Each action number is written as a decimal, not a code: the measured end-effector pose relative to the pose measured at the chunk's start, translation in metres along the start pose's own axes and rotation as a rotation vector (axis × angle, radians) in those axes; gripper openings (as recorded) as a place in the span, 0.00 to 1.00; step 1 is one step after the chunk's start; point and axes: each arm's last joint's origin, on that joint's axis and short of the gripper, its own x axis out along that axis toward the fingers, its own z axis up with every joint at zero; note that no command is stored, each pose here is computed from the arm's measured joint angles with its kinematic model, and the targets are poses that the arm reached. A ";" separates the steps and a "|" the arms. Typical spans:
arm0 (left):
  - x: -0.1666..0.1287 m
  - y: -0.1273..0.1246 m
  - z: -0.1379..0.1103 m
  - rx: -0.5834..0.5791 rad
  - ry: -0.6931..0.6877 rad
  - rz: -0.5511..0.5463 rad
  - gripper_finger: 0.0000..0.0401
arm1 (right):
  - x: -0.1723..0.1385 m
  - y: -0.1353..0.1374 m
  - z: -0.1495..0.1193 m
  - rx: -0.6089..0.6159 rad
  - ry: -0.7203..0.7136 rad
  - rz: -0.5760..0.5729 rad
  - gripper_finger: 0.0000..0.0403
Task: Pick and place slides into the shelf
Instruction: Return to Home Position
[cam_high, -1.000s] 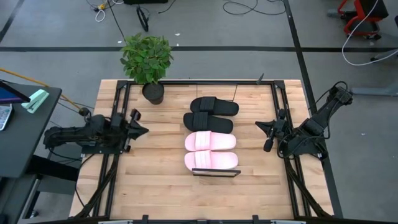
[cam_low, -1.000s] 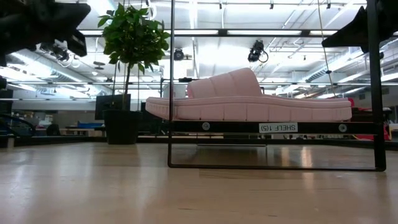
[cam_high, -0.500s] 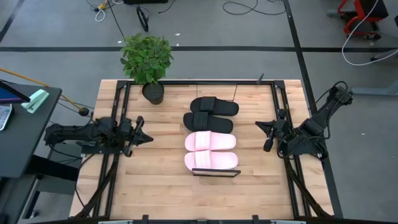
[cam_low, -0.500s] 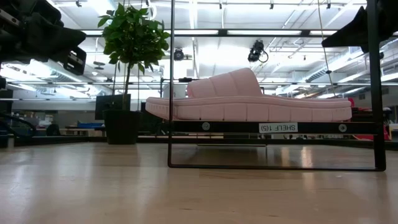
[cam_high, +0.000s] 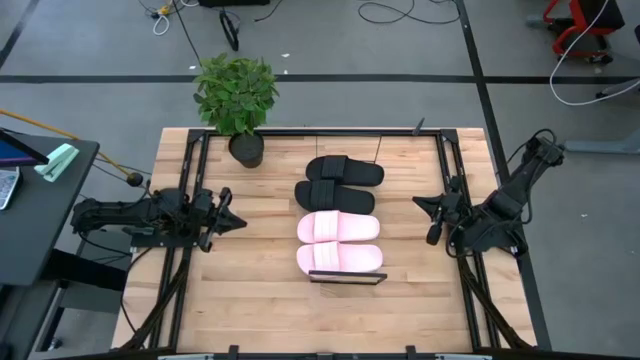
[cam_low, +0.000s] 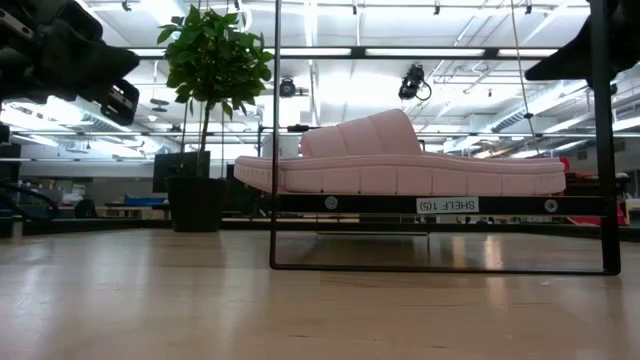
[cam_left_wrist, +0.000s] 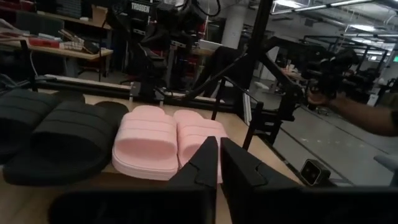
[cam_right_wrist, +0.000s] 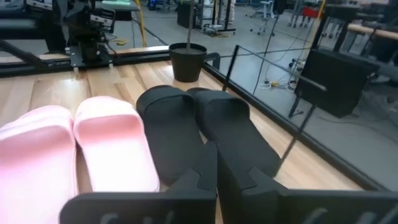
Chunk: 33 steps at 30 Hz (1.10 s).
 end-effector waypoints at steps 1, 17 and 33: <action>0.000 0.000 0.000 -0.004 0.001 0.000 0.07 | -0.001 -0.002 -0.002 0.014 -0.004 -0.007 0.00; 0.000 0.000 0.000 0.009 -0.001 0.008 0.13 | -0.006 0.000 -0.046 0.273 -0.110 0.030 0.00; 0.000 0.000 0.000 0.013 -0.007 0.009 0.09 | 0.020 0.017 -0.018 0.204 -0.050 0.150 0.00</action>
